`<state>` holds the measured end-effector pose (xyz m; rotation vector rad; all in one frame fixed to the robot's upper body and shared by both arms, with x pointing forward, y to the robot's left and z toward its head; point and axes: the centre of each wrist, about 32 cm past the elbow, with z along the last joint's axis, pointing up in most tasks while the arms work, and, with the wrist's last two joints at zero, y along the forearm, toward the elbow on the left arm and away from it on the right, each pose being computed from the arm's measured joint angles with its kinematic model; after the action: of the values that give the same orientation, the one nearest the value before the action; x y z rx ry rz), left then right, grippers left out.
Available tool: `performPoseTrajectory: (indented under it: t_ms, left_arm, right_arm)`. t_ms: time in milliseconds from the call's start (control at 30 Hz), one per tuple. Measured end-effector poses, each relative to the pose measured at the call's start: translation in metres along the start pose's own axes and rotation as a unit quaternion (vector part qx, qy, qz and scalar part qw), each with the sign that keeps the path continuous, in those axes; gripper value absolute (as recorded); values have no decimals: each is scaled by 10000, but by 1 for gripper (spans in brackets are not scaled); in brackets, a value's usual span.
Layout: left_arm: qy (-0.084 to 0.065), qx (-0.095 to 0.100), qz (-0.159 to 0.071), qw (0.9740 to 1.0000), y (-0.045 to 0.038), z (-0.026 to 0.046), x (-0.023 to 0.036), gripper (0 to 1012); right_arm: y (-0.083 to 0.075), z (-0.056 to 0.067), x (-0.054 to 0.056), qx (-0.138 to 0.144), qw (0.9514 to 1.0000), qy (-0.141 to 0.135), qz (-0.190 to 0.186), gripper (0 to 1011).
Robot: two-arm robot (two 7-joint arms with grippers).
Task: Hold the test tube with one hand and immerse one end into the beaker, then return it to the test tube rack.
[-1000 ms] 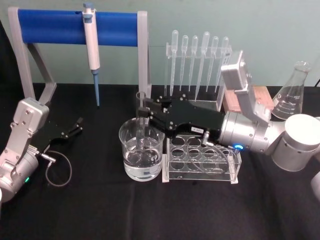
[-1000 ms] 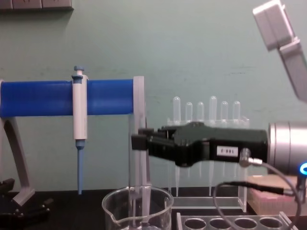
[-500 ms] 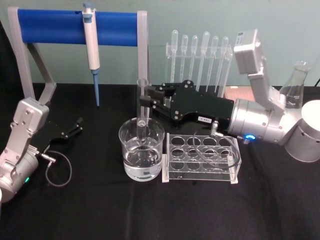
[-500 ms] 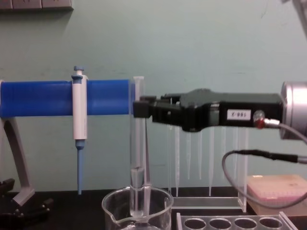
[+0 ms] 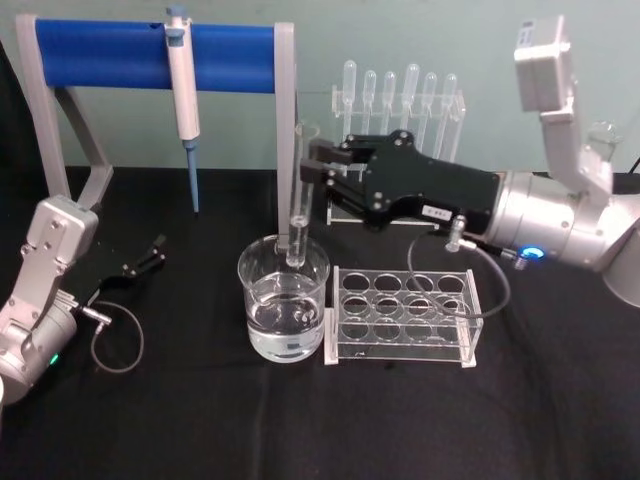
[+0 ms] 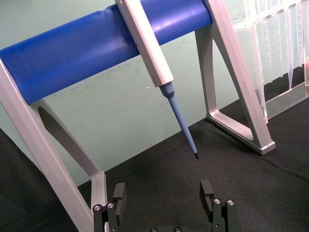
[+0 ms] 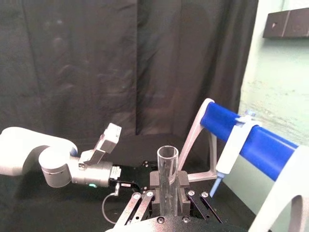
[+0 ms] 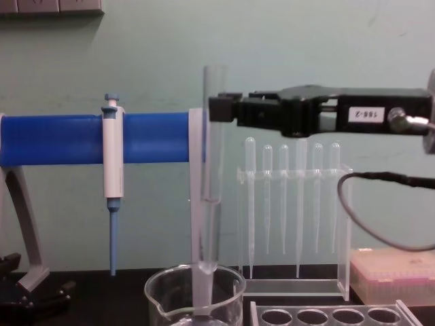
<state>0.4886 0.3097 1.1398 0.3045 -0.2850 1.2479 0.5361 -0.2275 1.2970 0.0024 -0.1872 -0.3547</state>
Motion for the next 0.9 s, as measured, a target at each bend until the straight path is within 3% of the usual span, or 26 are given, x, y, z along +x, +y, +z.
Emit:
performPoseTrajectory:
  t_ms: [433,900]
  left_arm:
    - [0,0,0,10000,0,0,0,1000]
    - [0,0,0,10000,0,0,0,1000]
  right_arm:
    - [-329,178,-24,-33,9996,-116,-236,226]
    - [-764,62,-180,-175,9989,-143,-400,226]
